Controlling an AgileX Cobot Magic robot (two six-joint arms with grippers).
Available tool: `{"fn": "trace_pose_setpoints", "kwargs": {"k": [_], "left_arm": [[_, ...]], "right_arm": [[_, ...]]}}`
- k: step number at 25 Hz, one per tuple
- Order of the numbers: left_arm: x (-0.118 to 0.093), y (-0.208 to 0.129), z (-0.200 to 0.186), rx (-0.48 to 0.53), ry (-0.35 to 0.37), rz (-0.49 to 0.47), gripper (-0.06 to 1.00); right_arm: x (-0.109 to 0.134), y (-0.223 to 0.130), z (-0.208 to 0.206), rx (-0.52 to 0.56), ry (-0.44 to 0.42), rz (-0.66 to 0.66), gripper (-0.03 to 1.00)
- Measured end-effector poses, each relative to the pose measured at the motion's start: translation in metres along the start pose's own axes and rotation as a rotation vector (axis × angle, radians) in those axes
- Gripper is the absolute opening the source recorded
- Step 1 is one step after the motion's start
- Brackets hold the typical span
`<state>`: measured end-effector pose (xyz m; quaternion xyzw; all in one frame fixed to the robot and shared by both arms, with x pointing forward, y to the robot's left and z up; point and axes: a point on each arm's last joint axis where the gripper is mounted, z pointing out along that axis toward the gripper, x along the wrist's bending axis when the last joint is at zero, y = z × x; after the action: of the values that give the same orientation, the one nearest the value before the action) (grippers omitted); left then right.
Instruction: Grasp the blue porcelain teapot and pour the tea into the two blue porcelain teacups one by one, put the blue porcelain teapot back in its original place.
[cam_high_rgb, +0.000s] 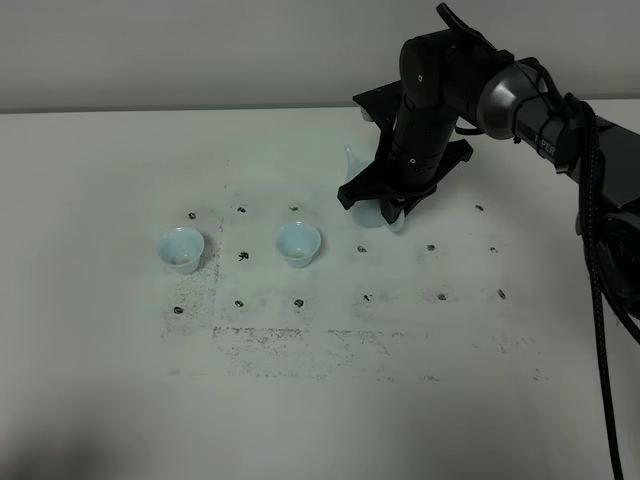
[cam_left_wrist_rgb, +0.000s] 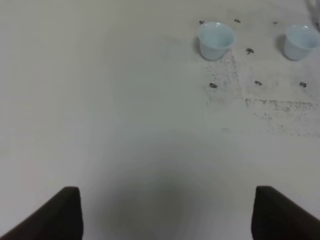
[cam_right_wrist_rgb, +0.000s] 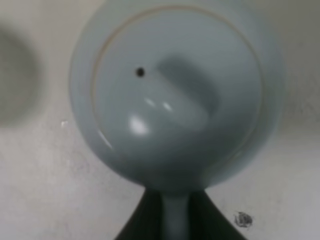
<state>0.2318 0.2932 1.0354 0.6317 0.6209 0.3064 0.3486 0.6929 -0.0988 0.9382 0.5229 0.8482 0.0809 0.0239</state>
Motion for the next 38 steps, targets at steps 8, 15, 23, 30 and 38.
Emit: {"fn": "trace_pose_setpoints", "kwargs": {"k": [8, 15, 23, 30, 38], "left_arm": [[0.000, 0.000, 0.000, 0.000, 0.000, -0.001, 0.66], [0.000, 0.000, 0.000, 0.000, 0.000, -0.001, 0.66], [0.000, 0.000, 0.000, 0.000, 0.000, -0.001, 0.66], [0.000, 0.000, 0.000, 0.000, 0.000, -0.001, 0.66], [0.000, 0.000, 0.000, 0.000, 0.000, -0.001, 0.66]], "right_arm": [[0.000, 0.001, -0.003, -0.009, -0.002, -0.026, 0.06], [0.000, 0.003, -0.004, -0.039, -0.005, -0.050, 0.06], [0.000, 0.009, -0.005, -0.101, -0.007, -0.111, 0.06], [0.002, 0.013, -0.005, -0.152, 0.003, -0.180, 0.06], [0.006, 0.015, -0.032, -0.229, 0.069, -0.275, 0.06]]}}
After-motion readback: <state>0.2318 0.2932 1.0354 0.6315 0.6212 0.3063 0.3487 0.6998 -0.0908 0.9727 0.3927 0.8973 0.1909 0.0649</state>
